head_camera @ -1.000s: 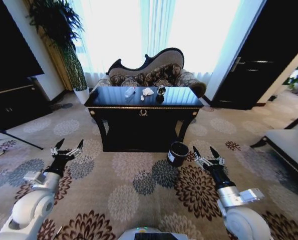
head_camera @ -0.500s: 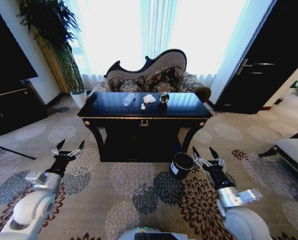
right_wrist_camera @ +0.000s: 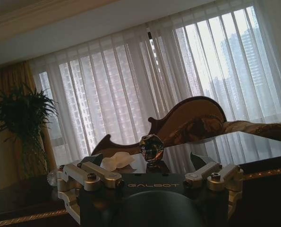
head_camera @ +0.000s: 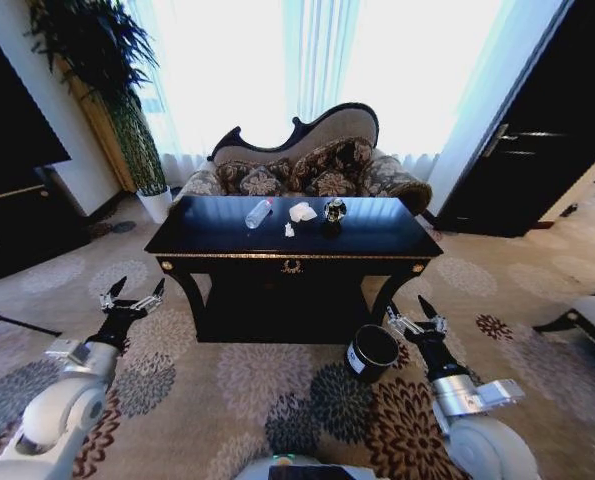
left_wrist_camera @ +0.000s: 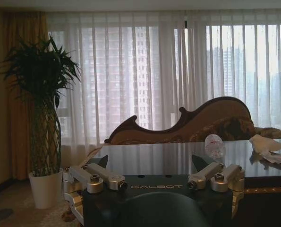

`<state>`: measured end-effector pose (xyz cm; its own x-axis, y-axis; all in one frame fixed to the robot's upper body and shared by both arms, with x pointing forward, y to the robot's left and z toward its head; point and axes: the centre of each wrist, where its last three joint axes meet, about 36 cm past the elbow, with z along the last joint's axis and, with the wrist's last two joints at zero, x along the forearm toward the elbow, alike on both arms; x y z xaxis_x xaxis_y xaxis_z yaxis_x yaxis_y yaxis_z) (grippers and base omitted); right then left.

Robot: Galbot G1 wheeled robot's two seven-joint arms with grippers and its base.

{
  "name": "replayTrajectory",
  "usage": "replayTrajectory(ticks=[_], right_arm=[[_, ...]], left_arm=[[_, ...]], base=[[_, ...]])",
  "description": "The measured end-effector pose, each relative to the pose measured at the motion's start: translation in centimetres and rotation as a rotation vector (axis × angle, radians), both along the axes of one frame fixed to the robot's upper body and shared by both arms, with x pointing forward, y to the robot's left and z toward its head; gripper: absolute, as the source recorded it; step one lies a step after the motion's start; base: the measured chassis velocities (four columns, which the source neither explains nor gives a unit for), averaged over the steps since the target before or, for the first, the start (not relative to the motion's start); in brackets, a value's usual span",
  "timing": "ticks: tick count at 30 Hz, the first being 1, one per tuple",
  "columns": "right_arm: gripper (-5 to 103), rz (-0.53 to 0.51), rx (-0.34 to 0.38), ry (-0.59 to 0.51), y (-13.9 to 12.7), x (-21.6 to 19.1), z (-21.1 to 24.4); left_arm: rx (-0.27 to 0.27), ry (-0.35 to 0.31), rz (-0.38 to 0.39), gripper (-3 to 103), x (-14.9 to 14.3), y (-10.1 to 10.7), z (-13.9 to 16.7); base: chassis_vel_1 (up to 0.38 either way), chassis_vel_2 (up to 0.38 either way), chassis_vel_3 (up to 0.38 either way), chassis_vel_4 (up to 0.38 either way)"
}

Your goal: Move to the front of the table and place the trash on the table into the trash bin.

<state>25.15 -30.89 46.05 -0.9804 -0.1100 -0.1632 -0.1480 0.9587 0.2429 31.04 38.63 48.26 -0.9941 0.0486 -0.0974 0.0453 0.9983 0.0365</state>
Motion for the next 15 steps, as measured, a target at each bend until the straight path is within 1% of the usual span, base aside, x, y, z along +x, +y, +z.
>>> replayTrajectory(ticks=[4, 5, 7, 8, 15], right_arm=[[100, 0.001, 0.001, -0.002, 0.08, 0.01, 0.01], [100, 0.004, 0.002, -0.003, 0.14, 0.01, 0.02], [100, 0.005, 0.003, -0.003, 0.18, 0.00, 0.02], [100, 0.007, 0.005, -0.004, 0.31, -0.02, 0.05], [100, 0.007, 0.005, -0.002, 0.52, -0.10, -0.06]], left_arm=[[-0.004, 0.002, -0.010, 100, -0.14, -0.19, -0.02], [-0.004, 0.003, -0.011, 103, -0.16, -0.20, -0.03], [-0.004, 0.003, -0.011, 103, -0.17, -0.19, -0.04], [-0.004, 0.002, -0.012, 98, -0.18, -0.19, -0.06], [-0.008, 0.006, -0.015, 100, -0.17, -0.35, -0.27]], base=[[-0.207, 0.214, 0.216, -0.212], [-0.216, 0.220, 0.207, -0.232], [-0.231, 0.220, 0.207, -0.238], [-0.241, 0.226, 0.224, -0.208], [-0.201, 0.199, 0.205, -0.206]])
